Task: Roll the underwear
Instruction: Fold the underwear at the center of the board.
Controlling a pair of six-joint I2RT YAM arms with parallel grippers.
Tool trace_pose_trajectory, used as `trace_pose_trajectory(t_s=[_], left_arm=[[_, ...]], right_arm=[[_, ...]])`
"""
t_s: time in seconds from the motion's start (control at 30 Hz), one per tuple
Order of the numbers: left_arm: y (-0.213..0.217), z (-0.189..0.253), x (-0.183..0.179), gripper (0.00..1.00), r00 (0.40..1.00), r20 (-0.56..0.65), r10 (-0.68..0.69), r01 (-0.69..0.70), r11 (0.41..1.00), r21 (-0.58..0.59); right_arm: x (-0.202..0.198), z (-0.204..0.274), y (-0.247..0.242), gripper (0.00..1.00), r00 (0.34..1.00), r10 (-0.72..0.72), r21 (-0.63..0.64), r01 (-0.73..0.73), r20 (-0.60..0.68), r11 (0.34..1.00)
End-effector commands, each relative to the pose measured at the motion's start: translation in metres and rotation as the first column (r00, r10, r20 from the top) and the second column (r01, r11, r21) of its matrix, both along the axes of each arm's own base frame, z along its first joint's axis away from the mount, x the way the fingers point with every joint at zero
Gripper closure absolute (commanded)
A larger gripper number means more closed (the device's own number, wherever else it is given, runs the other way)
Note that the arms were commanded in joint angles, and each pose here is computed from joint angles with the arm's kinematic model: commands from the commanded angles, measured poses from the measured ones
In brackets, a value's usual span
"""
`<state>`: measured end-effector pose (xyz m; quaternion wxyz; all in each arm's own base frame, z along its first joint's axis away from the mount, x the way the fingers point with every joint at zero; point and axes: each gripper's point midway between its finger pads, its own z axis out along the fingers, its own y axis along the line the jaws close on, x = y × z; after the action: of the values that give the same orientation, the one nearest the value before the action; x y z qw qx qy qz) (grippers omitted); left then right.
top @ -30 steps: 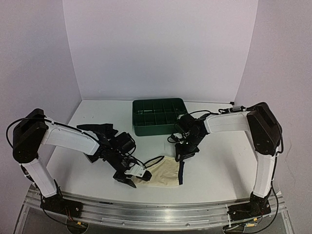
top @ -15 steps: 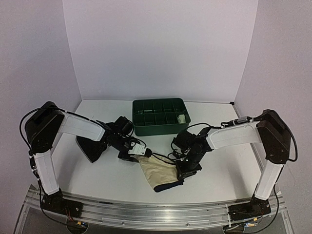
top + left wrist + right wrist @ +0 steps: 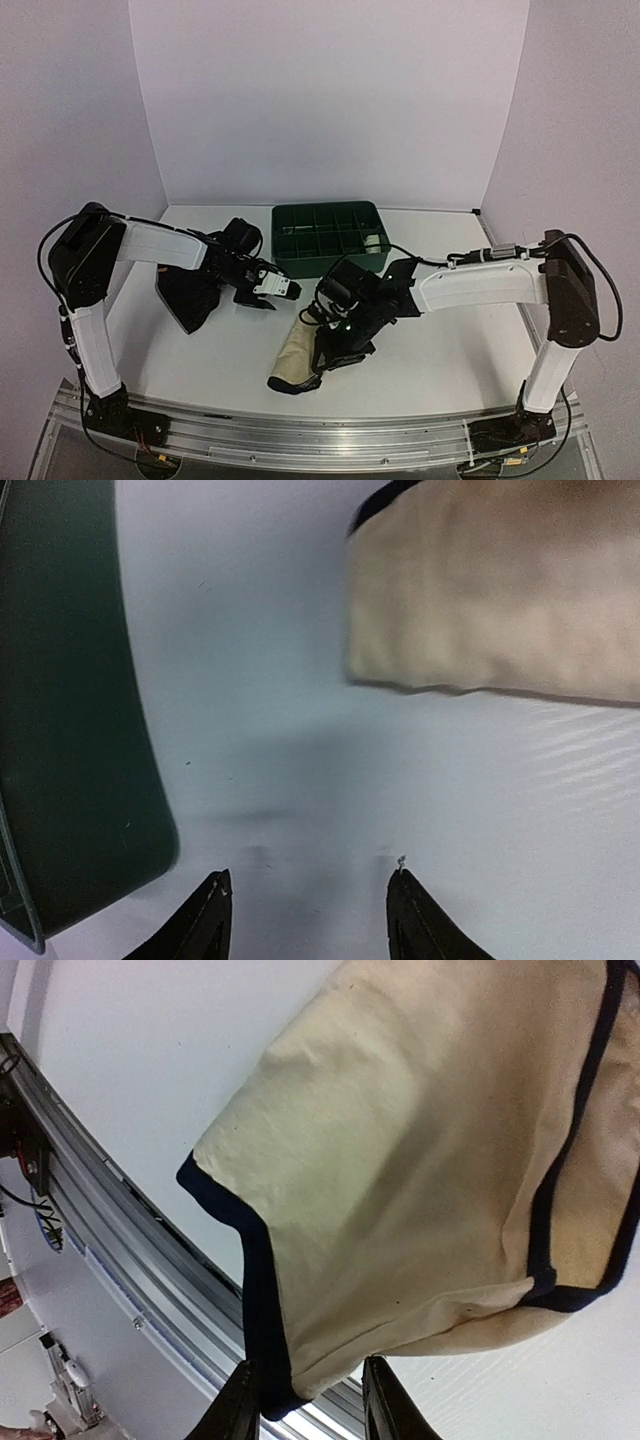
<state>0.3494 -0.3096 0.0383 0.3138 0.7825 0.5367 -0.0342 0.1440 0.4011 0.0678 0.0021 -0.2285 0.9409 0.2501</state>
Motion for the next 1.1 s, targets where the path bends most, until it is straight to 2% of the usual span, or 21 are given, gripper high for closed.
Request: trace_pose_trajectory(t_s=[0.0, 0.07, 0.17, 0.27, 0.33, 0.4, 0.53, 0.63, 0.77, 0.87, 1.07], left_arm=[[-0.025, 0.051, -0.101, 0.51, 0.968, -0.177, -0.180, 0.165, 0.982, -0.097], [-0.030, 0.049, -0.137, 0.52, 0.949, -0.236, -0.210, 0.192, 0.976, -0.100], [-0.032, 0.041, -0.171, 0.52, 0.926, -0.308, -0.219, 0.192, 0.975, -0.115], [-0.033, 0.034, -0.180, 0.52, 0.921, -0.335, -0.200, 0.172, 0.979, -0.113], [-0.035, 0.031, -0.180, 0.52, 0.922, -0.336, -0.192, 0.161, 0.980, -0.119], [-0.039, 0.027, -0.178, 0.56, 0.924, -0.333, -0.189, 0.156, 0.980, -0.125], [-0.043, 0.014, -0.184, 0.69, 0.924, -0.338, -0.177, 0.154, 0.984, -0.094], [-0.034, 0.003, -0.202, 0.72, 0.921, -0.336, -0.199, 0.188, 0.980, -0.064], [-0.022, -0.011, -0.225, 0.71, 0.915, -0.319, -0.247, 0.252, 0.967, -0.026], [-0.015, -0.022, -0.225, 0.71, 0.922, -0.283, -0.264, 0.276, 0.961, 0.003], [-0.003, -0.033, -0.222, 0.70, 0.922, -0.213, -0.323, 0.343, 0.937, 0.062]], right_arm=[[0.026, 0.026, -0.027, 0.65, 0.998, 0.009, 0.037, -0.007, -0.060, 0.999], [0.034, 0.024, -0.040, 0.63, 0.997, 0.037, 0.005, -0.036, -0.067, 0.999], [0.026, 0.014, -0.058, 0.59, 0.988, 0.097, -0.070, -0.106, -0.119, 0.992], [0.017, 0.009, -0.069, 0.56, 0.979, 0.109, -0.089, -0.126, -0.172, 0.988], [0.025, 0.014, -0.069, 0.57, 0.985, 0.115, -0.091, -0.127, -0.127, 0.988], [0.045, 0.024, -0.056, 0.62, 0.989, 0.138, -0.072, -0.141, -0.044, 0.987], [0.093, 0.032, -0.009, 0.82, 0.987, 0.147, -0.036, -0.145, 0.069, 0.989], [0.121, 0.019, 0.011, 0.89, 0.982, 0.139, -0.051, -0.133, 0.125, 0.990], [0.144, -0.008, 0.036, 0.95, 0.982, 0.110, -0.035, -0.106, 0.151, 0.994], [0.153, -0.033, 0.041, 0.98, 0.986, 0.081, -0.056, -0.073, 0.149, 0.996], [0.164, -0.072, 0.007, 0.99, 0.980, 0.015, -0.209, 0.028, 0.201, 0.978]])
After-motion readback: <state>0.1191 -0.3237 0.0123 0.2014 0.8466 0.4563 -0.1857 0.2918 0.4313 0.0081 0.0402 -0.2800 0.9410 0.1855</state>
